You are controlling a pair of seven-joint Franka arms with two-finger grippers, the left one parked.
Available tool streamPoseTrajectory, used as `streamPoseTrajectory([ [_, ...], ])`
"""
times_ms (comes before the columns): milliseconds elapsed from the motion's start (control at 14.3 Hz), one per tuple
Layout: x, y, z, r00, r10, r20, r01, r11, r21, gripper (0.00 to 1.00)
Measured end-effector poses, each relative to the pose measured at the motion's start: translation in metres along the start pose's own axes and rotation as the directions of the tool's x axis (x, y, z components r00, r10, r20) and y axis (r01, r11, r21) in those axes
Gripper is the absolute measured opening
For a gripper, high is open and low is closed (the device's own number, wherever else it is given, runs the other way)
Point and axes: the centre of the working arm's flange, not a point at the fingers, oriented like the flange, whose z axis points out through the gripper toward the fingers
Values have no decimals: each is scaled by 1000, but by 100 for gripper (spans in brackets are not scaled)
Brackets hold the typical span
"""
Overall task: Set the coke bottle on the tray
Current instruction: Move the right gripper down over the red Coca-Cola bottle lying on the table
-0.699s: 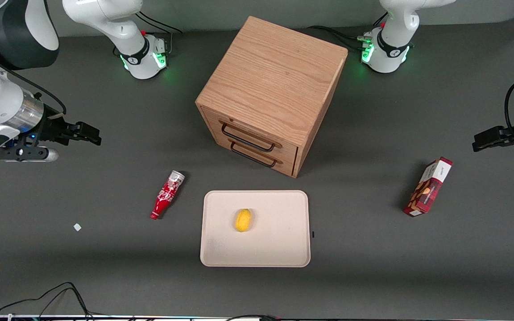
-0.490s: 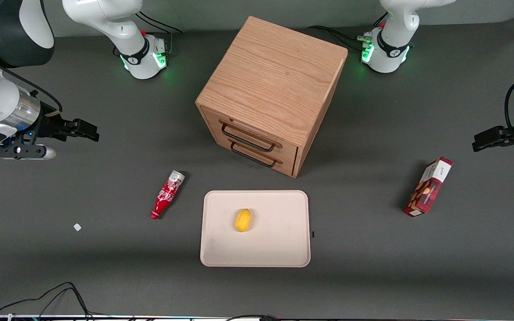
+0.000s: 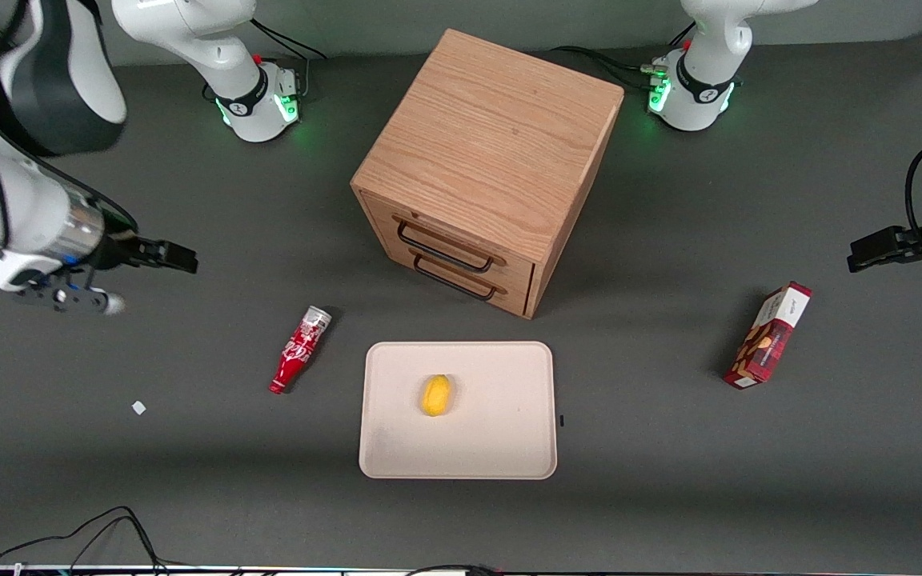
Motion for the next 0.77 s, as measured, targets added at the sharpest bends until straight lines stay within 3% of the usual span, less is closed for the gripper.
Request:
streamPoseTrajectory([
  [210, 26, -47, 47, 991, 128, -27, -128, 992, 10, 100],
  [420, 38, -58, 81, 979, 196, -56, -195, 980, 30, 100],
  [769, 32, -80, 160, 956, 279, -92, -274, 959, 65, 100],
])
